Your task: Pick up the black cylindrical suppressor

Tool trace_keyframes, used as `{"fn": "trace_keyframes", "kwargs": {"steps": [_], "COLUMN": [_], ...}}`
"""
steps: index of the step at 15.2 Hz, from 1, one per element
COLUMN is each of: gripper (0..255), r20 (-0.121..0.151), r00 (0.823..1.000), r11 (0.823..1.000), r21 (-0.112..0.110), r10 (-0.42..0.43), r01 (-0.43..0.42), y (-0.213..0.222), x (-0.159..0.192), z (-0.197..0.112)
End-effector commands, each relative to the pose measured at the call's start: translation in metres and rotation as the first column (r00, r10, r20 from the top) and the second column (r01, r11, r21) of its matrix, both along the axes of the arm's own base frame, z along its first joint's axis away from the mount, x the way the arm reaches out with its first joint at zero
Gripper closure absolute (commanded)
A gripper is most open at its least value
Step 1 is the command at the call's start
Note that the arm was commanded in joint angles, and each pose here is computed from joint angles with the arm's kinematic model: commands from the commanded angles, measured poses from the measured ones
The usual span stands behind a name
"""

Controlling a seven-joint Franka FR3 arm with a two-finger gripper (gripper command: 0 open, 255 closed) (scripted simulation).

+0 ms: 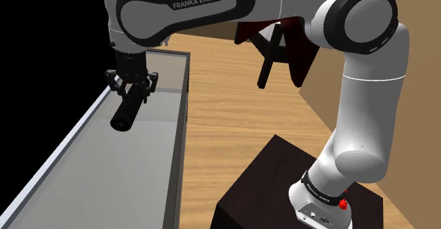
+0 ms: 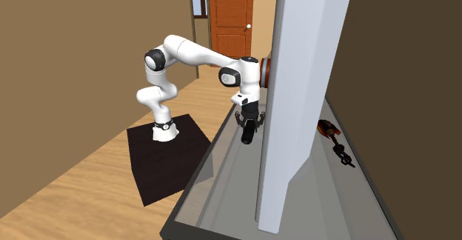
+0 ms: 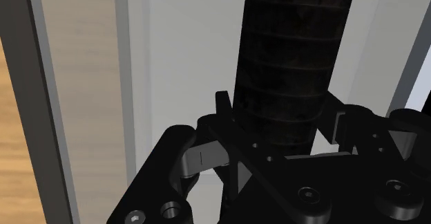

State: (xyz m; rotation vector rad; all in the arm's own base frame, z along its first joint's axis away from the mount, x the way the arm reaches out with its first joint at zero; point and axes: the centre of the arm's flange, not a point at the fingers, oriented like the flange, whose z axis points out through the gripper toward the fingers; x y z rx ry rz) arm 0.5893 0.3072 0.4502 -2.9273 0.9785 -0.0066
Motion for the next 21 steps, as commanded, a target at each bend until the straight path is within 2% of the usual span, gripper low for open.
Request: {"fn": "trace_keyframes", "kwargs": {"steps": [1, 8, 21], "gripper": [255, 255, 255], "r20": [0.000, -0.001, -0.001], "r00": [1.000, 1.000, 1.000], "r11": [1.000, 1.000, 1.000], "r21": [0.000, 0.000, 0.000], "r10": [0.000, 0.000, 0.000], "r01": [0.000, 0.000, 0.000], "y": [0.000, 0.001, 0.001], "x": [0.000, 0.000, 0.000], "z": [-0.001, 0.000, 0.068]}}
